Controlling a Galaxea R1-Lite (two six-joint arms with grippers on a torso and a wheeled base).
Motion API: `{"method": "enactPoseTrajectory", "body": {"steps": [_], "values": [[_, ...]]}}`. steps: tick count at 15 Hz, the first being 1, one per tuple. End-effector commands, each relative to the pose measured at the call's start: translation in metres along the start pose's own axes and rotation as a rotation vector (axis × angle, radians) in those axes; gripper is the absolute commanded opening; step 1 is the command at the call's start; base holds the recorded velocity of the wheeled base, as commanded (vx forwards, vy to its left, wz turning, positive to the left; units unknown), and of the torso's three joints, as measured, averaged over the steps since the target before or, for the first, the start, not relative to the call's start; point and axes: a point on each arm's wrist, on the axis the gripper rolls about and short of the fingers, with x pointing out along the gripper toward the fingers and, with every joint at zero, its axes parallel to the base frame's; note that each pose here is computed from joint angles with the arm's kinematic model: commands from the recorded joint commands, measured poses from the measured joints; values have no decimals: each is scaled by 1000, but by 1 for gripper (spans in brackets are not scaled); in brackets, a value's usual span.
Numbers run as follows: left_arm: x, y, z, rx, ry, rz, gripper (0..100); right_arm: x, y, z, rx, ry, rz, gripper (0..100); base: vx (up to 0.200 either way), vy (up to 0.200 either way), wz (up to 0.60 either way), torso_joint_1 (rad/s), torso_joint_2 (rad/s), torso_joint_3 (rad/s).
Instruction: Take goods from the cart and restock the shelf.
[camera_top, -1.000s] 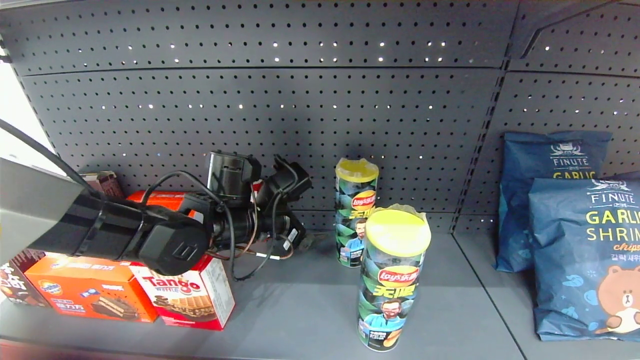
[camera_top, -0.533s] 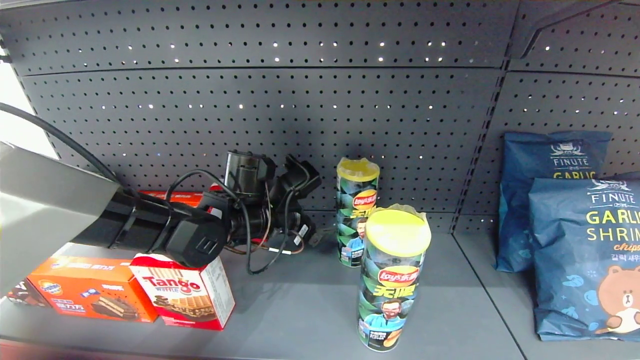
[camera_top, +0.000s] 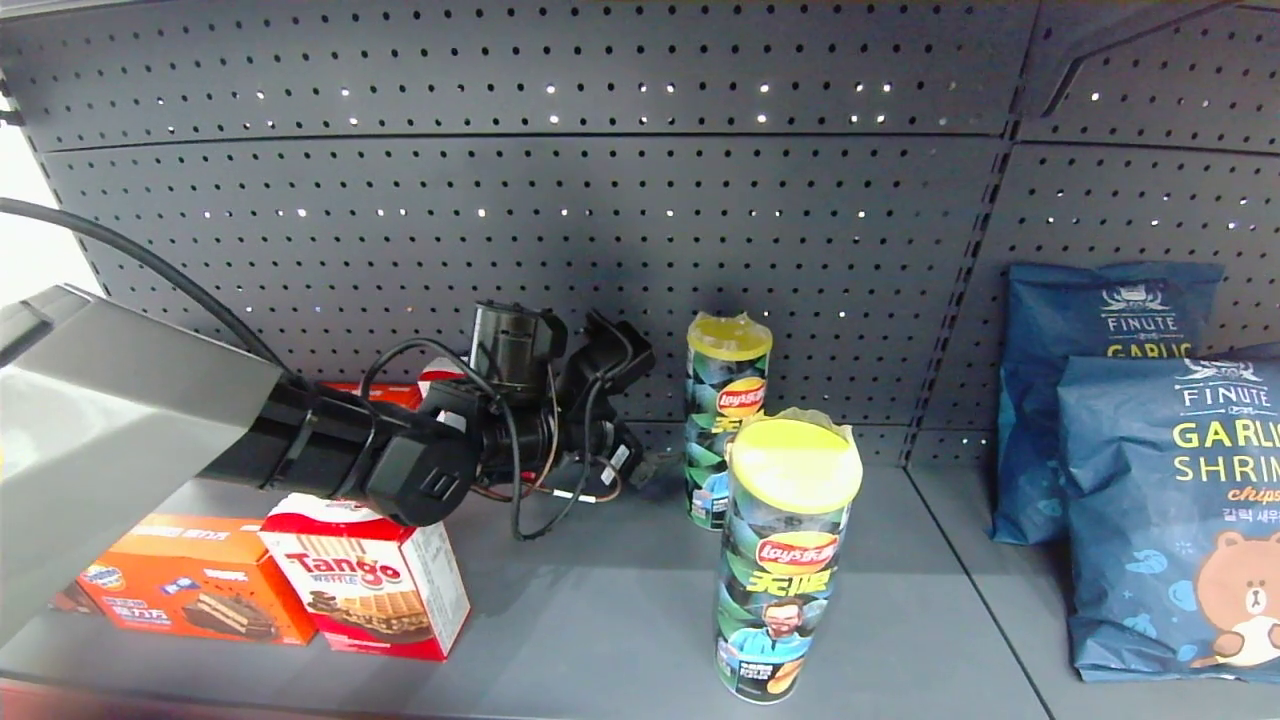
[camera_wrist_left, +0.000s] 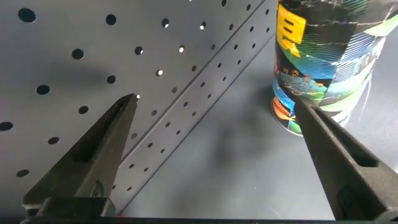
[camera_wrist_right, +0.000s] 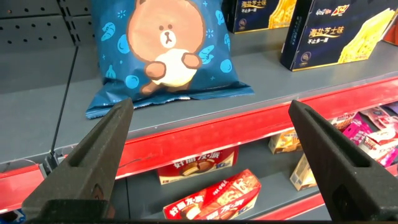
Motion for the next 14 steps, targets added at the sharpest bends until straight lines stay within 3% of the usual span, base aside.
{"method": "enactPoseTrajectory", "body": {"steps": [1,6,8,10,14], "values": [[4,1,0,1,-3,0,100,0,0,0,-1,1,0,100,0,0,0,0,0,0],[-5,3,10,8,-26,25,100,0,0,0,-1,1,0,100,0,0,0,0,0,0],[-32,10,33,18,-88,61,100,0,0,0,-1,1,0,100,0,0,0,0,0,0],[-59,11,52,-12,-139,97,100,0,0,0,-1,1,0,100,0,0,0,0,0,0],[-124,3,72,-15,-165,137,100,0,0,0,-1,1,0,100,0,0,0,0,0,0]]}}
